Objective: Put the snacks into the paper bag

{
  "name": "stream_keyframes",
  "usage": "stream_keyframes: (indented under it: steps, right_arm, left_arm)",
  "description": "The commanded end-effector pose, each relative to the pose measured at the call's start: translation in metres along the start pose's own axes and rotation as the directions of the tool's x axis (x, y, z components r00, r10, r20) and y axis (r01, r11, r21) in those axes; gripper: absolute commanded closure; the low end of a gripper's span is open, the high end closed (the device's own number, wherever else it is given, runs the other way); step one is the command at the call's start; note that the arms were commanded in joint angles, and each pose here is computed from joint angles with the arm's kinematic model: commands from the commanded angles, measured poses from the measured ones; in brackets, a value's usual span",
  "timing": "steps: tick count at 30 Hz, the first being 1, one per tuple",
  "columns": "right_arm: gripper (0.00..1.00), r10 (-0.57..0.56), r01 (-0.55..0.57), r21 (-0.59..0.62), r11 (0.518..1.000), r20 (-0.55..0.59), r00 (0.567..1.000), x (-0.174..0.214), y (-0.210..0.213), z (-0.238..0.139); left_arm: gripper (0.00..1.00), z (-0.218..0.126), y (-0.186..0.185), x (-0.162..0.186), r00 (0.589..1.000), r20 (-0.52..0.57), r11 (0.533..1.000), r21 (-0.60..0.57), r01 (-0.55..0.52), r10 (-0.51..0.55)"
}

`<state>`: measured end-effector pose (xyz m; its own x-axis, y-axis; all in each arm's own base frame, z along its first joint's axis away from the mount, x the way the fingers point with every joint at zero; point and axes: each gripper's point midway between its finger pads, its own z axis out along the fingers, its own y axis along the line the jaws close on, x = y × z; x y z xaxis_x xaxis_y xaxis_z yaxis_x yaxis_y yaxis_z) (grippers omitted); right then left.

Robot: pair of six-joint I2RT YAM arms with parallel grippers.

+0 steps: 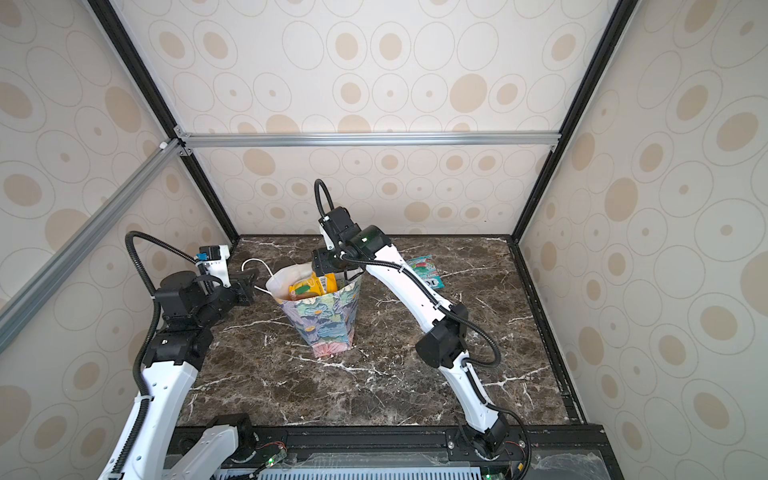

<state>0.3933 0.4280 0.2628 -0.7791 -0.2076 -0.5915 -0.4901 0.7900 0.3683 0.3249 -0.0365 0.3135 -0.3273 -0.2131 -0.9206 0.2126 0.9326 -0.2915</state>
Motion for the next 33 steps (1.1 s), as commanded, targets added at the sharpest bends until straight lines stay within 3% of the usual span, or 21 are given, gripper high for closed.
stream_keyframes:
  steps: [1, 10, 17, 25, 30, 33]
  right_arm:
    - [0.26, 0.021, -0.019, -0.06, 0.998, 0.022, 1.0, -0.009, 0.007, 0.012]
    - [0.23, -0.039, 0.06, -0.09, 0.994, 0.225, 0.974, -0.058, 0.016, 0.008]
    - [0.23, -0.089, 0.117, -0.085, 0.989, 0.283, 0.955, -0.073, 0.022, -0.014]
    - [0.4, -0.278, 0.281, 0.004, 0.96, 0.163, 0.947, -0.031, 0.031, -0.052]
    - [0.4, -0.31, 0.308, 0.031, 0.951, 0.059, 0.949, -0.004, 0.028, -0.043]
    - [0.46, -0.313, 0.313, 0.023, 0.949, 0.02, 0.949, 0.005, 0.028, -0.033]
  left_arm:
    - [1.0, -0.005, -0.007, -0.016, 0.998, 0.035, 0.999, 0.012, -0.045, 0.045]
    - [1.0, -0.005, -0.007, -0.018, 0.998, 0.036, 0.998, 0.007, -0.056, 0.056]
    - [1.0, -0.006, -0.007, -0.02, 0.997, 0.042, 0.998, 0.003, -0.059, 0.058]
    - [1.0, -0.006, -0.009, -0.026, 0.997, 0.053, 0.998, 0.01, -0.059, 0.059]
    - [1.0, -0.005, -0.01, -0.028, 0.997, 0.06, 0.999, 0.015, -0.051, 0.05]
    - [1.0, -0.005, -0.011, -0.029, 0.997, 0.062, 0.999, 0.022, -0.046, 0.045]
